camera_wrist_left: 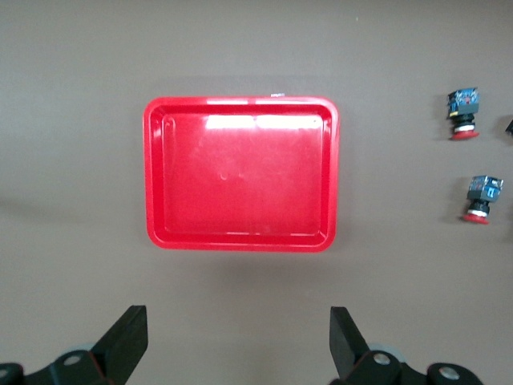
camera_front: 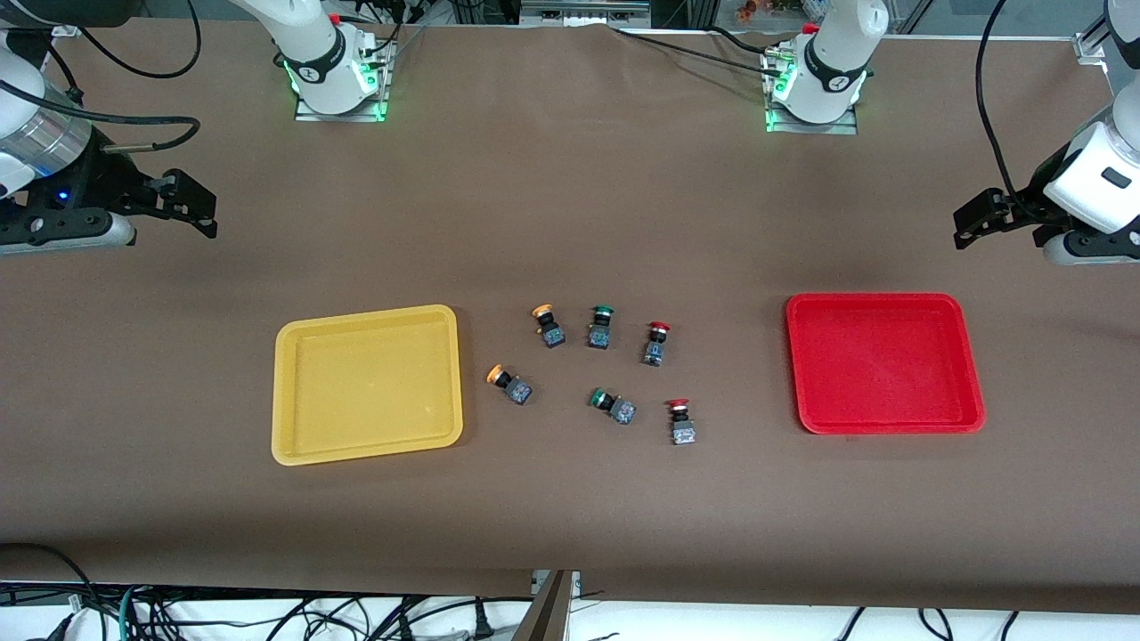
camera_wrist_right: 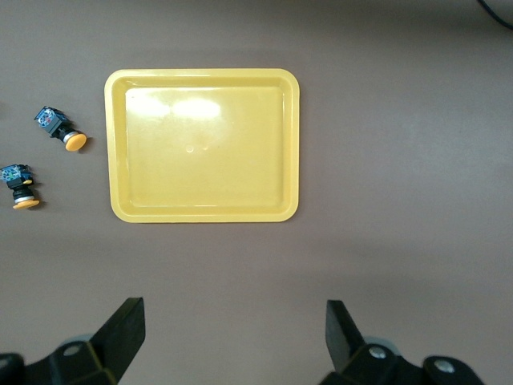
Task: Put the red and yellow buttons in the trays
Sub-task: 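Move the left gripper toward the red-capped button while the right gripper reaches in, then grasp the red button with the left gripper while the right gripper grasps orange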
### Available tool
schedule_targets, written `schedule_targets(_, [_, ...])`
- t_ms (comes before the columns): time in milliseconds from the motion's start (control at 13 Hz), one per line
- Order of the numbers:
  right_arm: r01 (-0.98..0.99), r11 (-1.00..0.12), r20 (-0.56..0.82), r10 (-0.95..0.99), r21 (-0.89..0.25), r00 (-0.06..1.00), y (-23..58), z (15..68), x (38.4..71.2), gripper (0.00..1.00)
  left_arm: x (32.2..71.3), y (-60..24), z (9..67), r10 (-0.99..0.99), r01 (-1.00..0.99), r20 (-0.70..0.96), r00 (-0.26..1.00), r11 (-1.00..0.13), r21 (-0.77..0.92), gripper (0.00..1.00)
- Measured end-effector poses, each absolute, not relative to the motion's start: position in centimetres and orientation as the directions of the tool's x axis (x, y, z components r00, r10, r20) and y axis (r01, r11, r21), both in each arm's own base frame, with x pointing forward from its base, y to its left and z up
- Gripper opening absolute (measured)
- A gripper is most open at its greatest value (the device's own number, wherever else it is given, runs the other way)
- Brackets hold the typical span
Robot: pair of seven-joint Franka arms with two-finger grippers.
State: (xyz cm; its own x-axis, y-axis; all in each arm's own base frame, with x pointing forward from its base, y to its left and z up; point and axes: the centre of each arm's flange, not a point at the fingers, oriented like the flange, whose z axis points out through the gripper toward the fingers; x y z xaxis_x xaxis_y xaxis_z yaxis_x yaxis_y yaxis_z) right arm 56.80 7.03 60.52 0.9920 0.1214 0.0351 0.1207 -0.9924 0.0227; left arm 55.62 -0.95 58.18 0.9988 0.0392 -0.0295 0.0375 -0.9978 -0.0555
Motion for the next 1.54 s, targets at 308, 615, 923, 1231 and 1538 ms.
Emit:
schedule_targets(308, [0.106, -0.994, 0.039, 0.106, 0.023, 0.994, 6.2, 60.7, 56.9, 1.0, 55.8, -1.6, 58.5, 0.039, 0.039, -0.032, 0.999, -0.999, -0.01, 1.0])
schedule_targets(615, [0.104, -0.994, 0.042, 0.105, 0.023, 0.994, 6.1, 60.9, 56.9, 1.0, 60.1, -8.0, 49.1, -0.039, -0.026, -0.132, 0.99, -0.995, 0.098, 1.0])
schedule_targets(923, [0.104, -0.994, 0.04, 0.105, 0.023, 0.994, 6.1, 60.9, 56.9, 1.0, 65.2, -22.0, 37.1, 0.103, 0.111, -0.083, 0.991, -0.988, 0.109, 1.0])
schedule_targets(1231, [0.163, -0.986, -0.018, 0.163, 0.026, 0.986, 8.7, 57.9, 57.6, 1.0, 63.2, -32.2, 29.9, 0.16, 0.166, -0.069, 0.985, -0.98, 0.108, 1.0])
schedule_targets(1538, [0.397, -0.918, -0.051, 0.396, 0.001, 0.917, 22.3, 45.6, 60.5, 1.0, 61.7, -34.8, 21.9, 0.104, 0.109, -0.06, 0.993, -0.991, 0.077, 1.0])
